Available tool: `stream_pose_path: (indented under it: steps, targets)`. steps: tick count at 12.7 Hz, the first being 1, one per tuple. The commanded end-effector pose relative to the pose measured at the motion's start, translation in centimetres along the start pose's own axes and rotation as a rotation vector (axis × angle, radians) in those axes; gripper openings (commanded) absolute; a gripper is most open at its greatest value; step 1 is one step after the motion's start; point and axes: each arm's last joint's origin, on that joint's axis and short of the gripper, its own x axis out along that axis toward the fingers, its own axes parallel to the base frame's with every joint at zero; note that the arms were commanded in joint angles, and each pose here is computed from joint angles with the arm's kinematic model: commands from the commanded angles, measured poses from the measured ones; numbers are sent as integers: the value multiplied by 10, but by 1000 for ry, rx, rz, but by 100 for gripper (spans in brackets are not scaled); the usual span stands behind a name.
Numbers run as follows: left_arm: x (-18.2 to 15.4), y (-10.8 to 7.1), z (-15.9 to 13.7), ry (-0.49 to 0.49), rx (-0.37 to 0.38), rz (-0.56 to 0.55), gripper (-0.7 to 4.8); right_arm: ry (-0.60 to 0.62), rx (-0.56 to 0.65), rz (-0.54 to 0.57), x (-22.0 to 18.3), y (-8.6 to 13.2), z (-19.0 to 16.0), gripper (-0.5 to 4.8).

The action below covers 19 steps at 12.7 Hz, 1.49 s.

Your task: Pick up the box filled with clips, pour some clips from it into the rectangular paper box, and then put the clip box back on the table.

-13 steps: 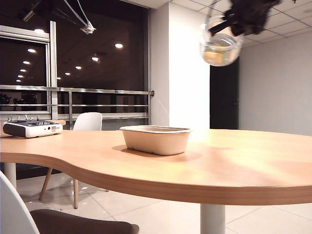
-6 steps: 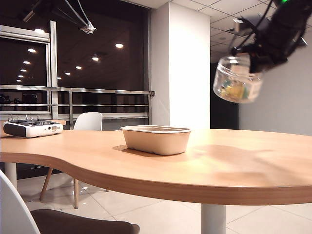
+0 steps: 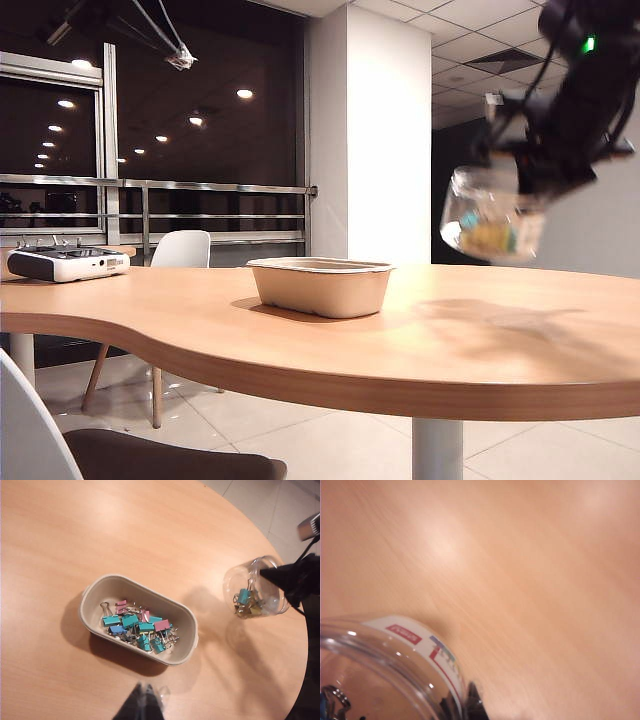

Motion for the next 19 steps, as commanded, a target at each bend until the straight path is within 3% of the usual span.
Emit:
stream_pose_path:
  steps: [1,2,4,5,7,10,12,16,17,19]
  targets:
    - [-2,-1,2,-11,2,-5,-6,-34,46,52,12,-4,1,-3]
    - [-2,-1,2,-11,2,-5,-6,-192,-3,130,9,9,17,-3]
    - [-2,-1,2,-12,2,-5,-6,-337,-82,154,6,26,30,-3]
    - [-2,-1,2,-11,2,-5,-6,-554,-201,146,-3,61,47,-3]
    - [-2,-1,2,-11,2,-5,-6,-679,-287,163,1,84,51,-3]
    - [-2,-1,2,-11,1,-8,-6,-873,-365,227,38,110,40,-3]
    - [-2,-1,2,-11,2,-9,-6,-1108,-580,223,72,117,19,-3]
    - [-2,-1,2,-11,3,-9,-6,-1257,-720,46,83,120,7,-3]
    - [-2,-1,2,-11,3,-9,-6,-1316,-828,-21,78,128,8,-3]
    - [-2,-1,2,-11,3,-9,-6,-1321,-880,-40,80,133,5,-3]
